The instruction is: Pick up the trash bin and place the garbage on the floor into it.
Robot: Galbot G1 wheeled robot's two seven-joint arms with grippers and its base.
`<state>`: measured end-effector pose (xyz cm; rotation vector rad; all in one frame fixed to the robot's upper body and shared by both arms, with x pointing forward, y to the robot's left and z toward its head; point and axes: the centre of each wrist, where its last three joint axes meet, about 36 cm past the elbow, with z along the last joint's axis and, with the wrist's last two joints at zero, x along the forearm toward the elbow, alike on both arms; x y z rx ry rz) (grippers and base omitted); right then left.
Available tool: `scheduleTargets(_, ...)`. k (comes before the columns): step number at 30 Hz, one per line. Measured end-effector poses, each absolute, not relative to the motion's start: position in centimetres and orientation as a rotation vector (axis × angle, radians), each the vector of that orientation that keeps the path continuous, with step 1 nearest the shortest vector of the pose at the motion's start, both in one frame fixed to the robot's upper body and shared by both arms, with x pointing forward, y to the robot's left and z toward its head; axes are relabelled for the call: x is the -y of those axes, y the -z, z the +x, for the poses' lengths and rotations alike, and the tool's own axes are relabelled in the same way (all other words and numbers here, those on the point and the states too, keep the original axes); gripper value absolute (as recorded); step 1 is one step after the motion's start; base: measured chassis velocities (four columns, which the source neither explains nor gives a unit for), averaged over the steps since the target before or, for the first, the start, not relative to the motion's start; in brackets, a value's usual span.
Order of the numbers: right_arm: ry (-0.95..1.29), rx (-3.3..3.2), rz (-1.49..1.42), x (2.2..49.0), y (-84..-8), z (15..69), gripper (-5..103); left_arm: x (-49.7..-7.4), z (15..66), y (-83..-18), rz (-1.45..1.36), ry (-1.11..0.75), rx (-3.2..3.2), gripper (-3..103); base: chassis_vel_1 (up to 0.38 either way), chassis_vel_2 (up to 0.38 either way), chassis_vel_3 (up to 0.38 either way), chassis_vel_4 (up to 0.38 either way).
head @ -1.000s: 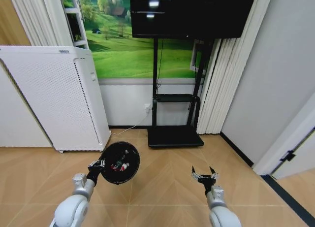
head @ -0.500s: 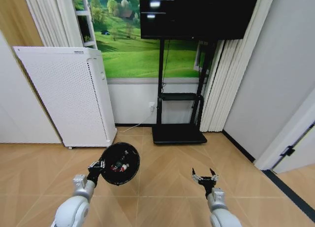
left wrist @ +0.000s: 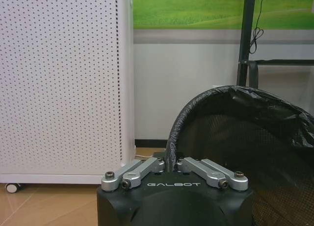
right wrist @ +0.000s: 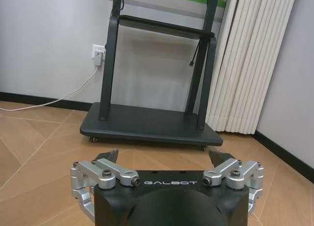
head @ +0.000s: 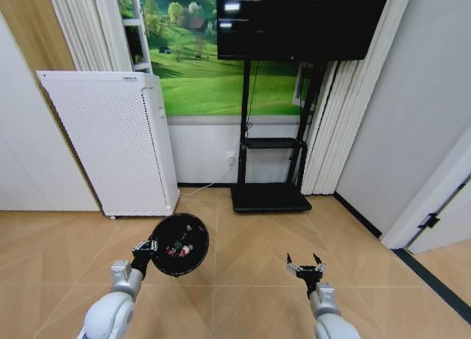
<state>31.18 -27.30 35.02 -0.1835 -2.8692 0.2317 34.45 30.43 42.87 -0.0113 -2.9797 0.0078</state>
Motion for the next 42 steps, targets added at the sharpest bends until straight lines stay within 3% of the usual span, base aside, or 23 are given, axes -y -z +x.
scheduleTargets(32,-0.199,2.877,-0.165,26.9,-33.8,31.0,100,-29.6,33.8,-41.8,0.023,-0.053,2.962,4,0.099,-0.021,-0.095,0.020)
scheduleTargets(42,-0.199,2.873,-0.149,27.0,-33.6,30.9,100,-27.5,31.6,-38.7,0.438,-0.292,2.859,4,0.000,0.000,0.000,0.000)
